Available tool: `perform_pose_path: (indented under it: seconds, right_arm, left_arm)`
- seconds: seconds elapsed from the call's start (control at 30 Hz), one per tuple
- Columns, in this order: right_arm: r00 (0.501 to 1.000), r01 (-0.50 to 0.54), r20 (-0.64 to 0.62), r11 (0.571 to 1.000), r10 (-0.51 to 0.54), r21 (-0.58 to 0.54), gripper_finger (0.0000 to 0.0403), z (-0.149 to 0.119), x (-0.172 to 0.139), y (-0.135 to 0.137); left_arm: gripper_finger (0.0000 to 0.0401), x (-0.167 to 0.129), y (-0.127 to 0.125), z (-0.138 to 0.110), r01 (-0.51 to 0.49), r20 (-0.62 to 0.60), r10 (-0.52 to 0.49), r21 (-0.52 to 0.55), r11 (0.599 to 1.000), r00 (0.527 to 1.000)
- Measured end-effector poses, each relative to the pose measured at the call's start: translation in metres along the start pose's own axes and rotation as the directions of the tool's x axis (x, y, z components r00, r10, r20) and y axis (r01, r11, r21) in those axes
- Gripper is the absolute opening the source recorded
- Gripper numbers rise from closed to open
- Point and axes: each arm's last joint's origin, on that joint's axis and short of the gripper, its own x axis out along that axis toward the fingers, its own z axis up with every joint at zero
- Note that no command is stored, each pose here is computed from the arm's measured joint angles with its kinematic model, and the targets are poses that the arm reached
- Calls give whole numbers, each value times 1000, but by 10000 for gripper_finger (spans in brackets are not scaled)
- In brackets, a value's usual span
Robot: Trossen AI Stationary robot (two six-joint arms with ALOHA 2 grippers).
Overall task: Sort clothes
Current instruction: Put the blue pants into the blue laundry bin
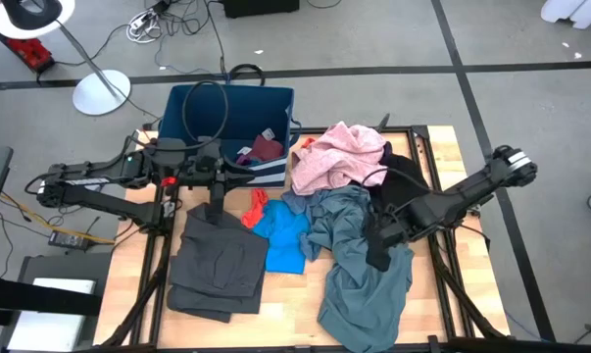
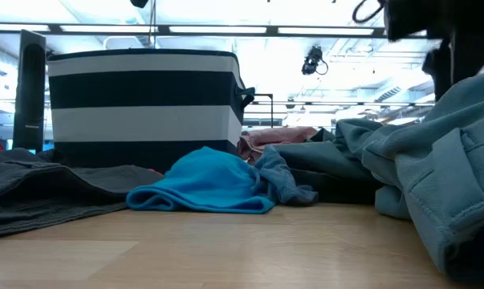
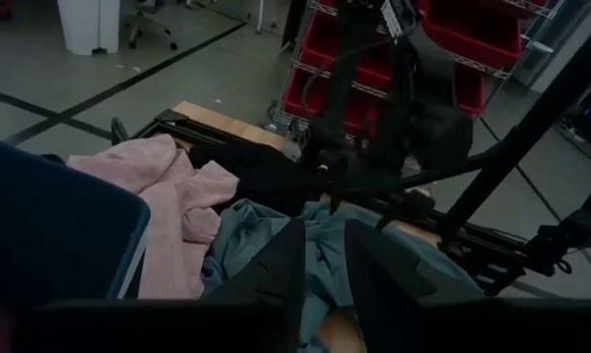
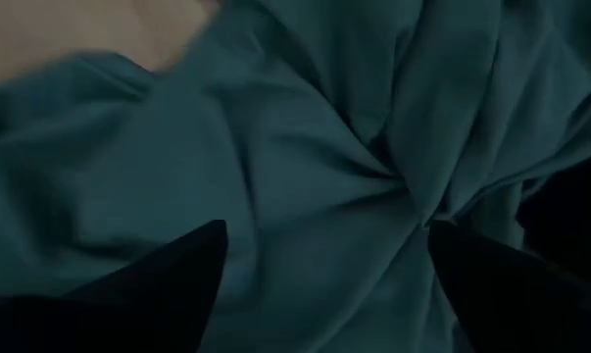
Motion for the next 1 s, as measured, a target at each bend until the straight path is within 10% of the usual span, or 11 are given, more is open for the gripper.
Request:
perform_pose_path:
  seconds: [0.7, 1.0]
  right_arm:
    - [982, 49, -183, 999, -46, 15, 350, -12, 109, 12]
    - [992, 44, -123, 997, -36, 65, 246, -12, 89, 5]
  left_arm:
    - [80, 0, -3, 8, 32, 81, -29, -27, 999, 996]
    - [80, -1, -4, 12, 53, 120, -49, -29, 998, 992]
